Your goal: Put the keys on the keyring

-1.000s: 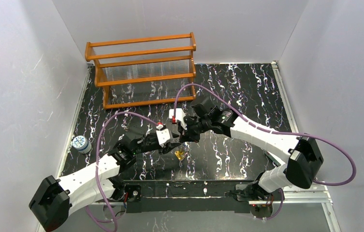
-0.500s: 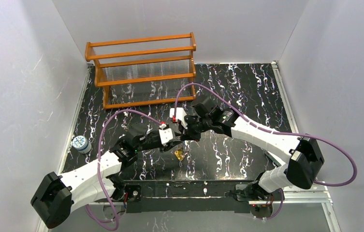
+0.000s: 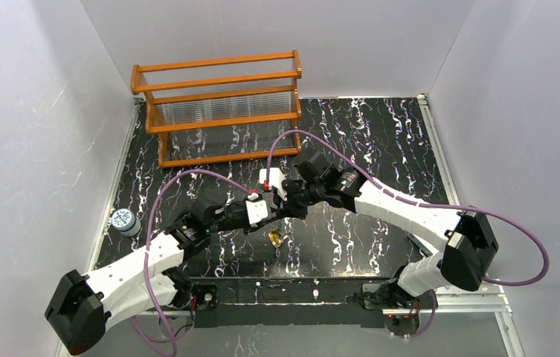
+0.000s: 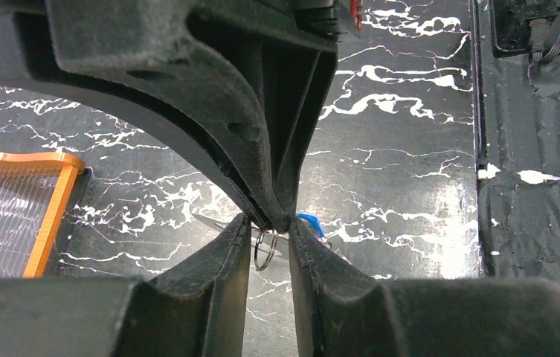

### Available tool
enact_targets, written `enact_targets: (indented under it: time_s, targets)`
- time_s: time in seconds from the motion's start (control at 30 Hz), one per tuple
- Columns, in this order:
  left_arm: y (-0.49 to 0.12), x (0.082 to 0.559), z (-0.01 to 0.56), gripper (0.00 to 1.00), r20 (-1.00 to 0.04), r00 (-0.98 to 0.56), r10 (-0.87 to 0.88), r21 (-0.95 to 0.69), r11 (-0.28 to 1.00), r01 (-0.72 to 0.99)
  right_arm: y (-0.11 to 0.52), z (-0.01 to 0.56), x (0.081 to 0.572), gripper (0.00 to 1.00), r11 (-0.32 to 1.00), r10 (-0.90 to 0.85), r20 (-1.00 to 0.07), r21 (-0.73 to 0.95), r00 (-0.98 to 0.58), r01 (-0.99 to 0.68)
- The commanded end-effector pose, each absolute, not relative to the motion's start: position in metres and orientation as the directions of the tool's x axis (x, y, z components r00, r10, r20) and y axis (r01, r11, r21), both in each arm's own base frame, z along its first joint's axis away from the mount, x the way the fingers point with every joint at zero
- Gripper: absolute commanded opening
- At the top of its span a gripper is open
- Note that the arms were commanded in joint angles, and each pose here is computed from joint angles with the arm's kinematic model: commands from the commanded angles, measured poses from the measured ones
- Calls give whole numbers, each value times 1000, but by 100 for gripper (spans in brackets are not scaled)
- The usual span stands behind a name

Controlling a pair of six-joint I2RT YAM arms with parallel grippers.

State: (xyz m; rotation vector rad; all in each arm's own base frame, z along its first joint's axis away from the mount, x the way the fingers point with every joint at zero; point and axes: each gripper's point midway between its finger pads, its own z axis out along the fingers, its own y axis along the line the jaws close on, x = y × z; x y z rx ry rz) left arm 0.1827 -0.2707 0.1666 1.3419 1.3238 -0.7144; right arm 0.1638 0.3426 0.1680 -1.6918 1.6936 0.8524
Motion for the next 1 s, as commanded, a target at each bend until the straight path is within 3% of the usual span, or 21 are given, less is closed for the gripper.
enact_targets:
  time_s: [0.0, 0.17, 0.3, 0.63, 0.73, 0.83, 0.97]
  targets:
    - [-267, 183, 165, 22, -916, 194, 350, 267, 175, 948, 330, 148, 158, 1, 2, -684, -728, 70, -52, -998]
    - [-264, 183, 171, 35, -914, 204, 351, 282, 186, 941, 329, 145, 158, 1, 6, -690, -722, 69, -54, -998]
    - [-261, 182, 178, 36, -913, 225, 340, 304, 201, 931, 329, 144, 158, 1, 4, -691, -721, 71, -54, -997]
    - [-262, 181, 181, 29, -917, 230, 325, 304, 199, 932, 330, 145, 158, 1, 3, -689, -723, 67, -51, -998]
    - [-266, 181, 178, 16, -919, 226, 322, 295, 182, 938, 330, 146, 158, 1, 3, -688, -724, 65, -49, -998]
    - [-269, 181, 177, 13, -921, 223, 320, 287, 169, 943, 331, 146, 158, 1, 3, -687, -725, 64, -48, -998]
    - [-272, 181, 177, 1, -921, 226, 317, 286, 157, 945, 331, 146, 159, 1, 5, -689, -723, 60, -47, -998]
